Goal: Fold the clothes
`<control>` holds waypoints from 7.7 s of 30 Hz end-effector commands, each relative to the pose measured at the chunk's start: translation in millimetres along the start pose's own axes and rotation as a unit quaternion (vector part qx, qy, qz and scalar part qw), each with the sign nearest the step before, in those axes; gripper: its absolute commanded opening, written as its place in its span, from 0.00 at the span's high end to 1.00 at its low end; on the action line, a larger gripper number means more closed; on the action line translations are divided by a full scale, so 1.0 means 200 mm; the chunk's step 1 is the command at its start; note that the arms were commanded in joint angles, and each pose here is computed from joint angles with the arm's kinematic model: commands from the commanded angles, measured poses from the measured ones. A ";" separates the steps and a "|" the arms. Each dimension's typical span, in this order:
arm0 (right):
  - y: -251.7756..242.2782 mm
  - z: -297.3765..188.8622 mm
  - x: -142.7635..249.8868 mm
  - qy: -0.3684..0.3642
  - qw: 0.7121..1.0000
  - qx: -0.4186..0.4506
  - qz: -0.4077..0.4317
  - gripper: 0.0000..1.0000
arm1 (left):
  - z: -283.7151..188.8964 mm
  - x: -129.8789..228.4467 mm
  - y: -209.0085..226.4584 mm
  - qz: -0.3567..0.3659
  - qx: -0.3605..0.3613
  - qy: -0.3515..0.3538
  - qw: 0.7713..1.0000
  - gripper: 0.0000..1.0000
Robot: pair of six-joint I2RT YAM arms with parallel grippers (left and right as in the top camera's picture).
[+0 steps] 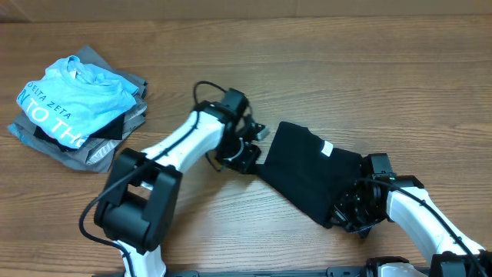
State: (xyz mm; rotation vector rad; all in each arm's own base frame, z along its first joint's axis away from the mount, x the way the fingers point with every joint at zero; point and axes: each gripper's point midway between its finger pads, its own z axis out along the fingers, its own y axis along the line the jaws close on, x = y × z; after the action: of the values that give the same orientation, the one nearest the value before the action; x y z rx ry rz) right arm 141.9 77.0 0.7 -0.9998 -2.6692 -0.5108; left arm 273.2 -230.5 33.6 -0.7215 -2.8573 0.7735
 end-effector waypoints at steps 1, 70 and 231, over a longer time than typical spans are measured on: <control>-0.11 0.03 0.04 0.008 0.999 0.045 0.018 0.96 | -0.19 -0.06 0.23 -0.062 -0.032 -0.038 0.997 0.96; 0.23 -0.09 -0.27 -0.051 0.998 0.003 -0.045 0.83 | 0.17 -0.15 -0.04 -0.060 0.123 0.055 0.989 0.04; 0.63 -1.72 0.43 -0.611 0.517 -0.160 -0.578 0.00 | -2.15 0.70 -0.05 -0.133 -0.255 -0.451 0.845 0.00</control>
State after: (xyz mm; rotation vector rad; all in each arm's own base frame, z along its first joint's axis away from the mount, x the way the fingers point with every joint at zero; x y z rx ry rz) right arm 199.4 77.7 414.9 1.1492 -4.3343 -0.7835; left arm 234.3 22.9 409.0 0.1075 -3.9761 0.3151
